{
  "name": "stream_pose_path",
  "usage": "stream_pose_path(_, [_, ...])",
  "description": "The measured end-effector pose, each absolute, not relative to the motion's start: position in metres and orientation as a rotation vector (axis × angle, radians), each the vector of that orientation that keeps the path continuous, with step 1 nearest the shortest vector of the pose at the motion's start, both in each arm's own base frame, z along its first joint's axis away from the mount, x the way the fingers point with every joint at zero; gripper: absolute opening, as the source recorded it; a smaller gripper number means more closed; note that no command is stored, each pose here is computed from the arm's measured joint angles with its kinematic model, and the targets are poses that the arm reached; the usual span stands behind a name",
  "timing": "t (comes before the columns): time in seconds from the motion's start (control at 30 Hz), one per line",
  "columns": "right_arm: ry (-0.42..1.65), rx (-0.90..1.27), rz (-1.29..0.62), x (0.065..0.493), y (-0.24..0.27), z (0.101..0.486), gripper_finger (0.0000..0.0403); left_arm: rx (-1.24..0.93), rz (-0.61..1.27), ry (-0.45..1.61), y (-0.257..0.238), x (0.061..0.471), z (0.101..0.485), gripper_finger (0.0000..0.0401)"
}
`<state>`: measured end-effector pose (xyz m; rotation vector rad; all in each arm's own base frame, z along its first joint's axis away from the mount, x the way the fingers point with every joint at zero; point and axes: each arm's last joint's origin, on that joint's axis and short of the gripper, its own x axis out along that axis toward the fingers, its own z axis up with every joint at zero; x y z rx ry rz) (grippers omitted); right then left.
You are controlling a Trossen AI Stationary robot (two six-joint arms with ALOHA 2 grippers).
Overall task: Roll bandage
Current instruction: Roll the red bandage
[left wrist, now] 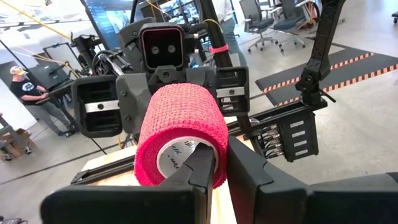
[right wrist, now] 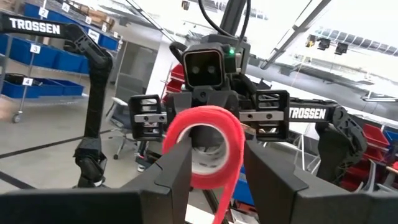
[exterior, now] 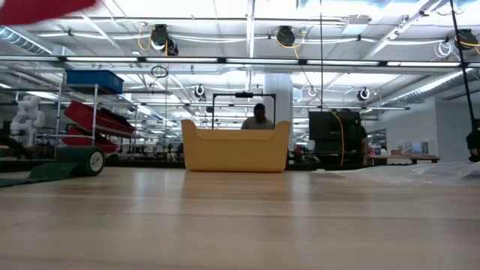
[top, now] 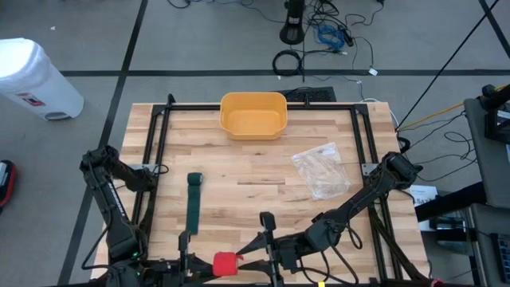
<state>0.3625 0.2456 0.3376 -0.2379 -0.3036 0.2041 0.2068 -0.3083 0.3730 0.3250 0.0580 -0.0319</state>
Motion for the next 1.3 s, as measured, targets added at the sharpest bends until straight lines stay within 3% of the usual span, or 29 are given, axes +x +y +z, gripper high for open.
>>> stream_pose_path(0.53, [-0.301, -0.241, 0.18, 0.3683, 0.2369, 0.3377, 0.0126, 0.317, -0.006, 0.062, -0.3028, 0.2148, 0.373, 0.0038])
stream_pose_path(0.97, [-0.291, -0.268, 0.174, 0.3697, 0.2352, 0.3365, 0.0016, 0.318, -0.006, 0.063, -0.3028, 0.2149, 0.3728, 0.0038])
stream_pose_path(1.17, [-0.29, -0.272, 0.173, 0.3698, 0.2352, 0.3364, 0.0014, 0.317, -0.006, 0.063, -0.3028, 0.2149, 0.3728, 0.0041])
stream_pose_path(1.3, [-0.287, -0.275, 0.174, 0.3698, 0.2353, 0.3361, 0.0016, 0.314, -0.007, 0.06, -0.3032, 0.2144, 0.3731, 0.0068])
